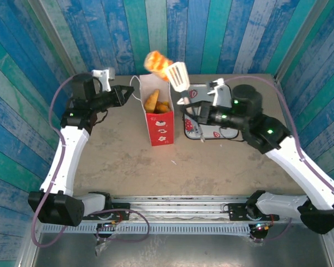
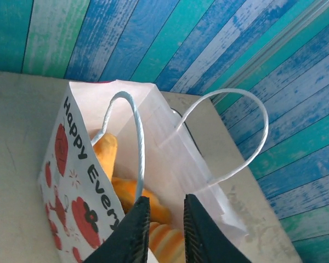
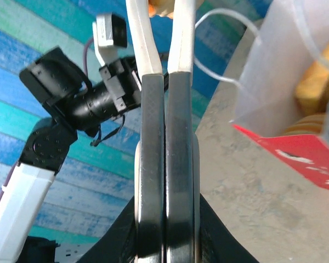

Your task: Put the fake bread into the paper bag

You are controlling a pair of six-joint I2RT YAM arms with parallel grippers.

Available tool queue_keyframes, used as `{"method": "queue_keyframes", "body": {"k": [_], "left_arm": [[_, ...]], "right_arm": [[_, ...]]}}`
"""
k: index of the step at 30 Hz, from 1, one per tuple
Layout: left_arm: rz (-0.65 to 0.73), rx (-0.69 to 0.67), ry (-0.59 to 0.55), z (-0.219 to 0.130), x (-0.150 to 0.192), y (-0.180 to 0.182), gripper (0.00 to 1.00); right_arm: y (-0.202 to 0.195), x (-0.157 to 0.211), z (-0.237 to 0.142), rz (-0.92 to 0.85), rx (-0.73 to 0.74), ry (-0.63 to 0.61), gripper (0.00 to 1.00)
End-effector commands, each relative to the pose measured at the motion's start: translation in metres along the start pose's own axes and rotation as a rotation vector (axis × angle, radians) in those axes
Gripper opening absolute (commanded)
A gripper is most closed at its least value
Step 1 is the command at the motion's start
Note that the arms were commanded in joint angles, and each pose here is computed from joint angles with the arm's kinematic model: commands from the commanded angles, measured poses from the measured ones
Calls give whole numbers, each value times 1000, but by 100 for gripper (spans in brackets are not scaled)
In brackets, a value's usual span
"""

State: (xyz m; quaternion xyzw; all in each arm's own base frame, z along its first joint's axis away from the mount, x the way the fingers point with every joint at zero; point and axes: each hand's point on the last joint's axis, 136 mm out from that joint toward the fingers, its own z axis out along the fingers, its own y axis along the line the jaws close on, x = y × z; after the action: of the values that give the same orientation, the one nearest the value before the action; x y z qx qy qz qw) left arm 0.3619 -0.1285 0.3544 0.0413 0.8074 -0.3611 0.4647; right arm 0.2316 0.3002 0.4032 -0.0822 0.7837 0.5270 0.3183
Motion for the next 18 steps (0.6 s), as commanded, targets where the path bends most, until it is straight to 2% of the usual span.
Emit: {"method": "queue_keyframes", "body": {"k": [1,5,7,15,16,17,18], "left_arm": [[32,-38,-32,-1,-7,6,13],[48,-64,-50,-5,-4,11,2],[48,-68,-44,-4,0,13,0],[47,-108,-64,-5,0,21,0],[49,-110,-70,-7,-1,21,3],[48,-104,-76,-7,-1,20,20],[47,-91,-82,-8,-1,17,29]], "right_arm": [[34,-21,13,-34,-82,-96,1],[34,-11,38,-7,-98,-57,1],[31,-9,44,8,-95,-53,1],[2,4,60,65,-28,-40,1],[-1,6,61,70,-24,-39,1],[-3,7,62,73,-20,-38,1],[-4,7,62,73,-18,-37,1]]}}
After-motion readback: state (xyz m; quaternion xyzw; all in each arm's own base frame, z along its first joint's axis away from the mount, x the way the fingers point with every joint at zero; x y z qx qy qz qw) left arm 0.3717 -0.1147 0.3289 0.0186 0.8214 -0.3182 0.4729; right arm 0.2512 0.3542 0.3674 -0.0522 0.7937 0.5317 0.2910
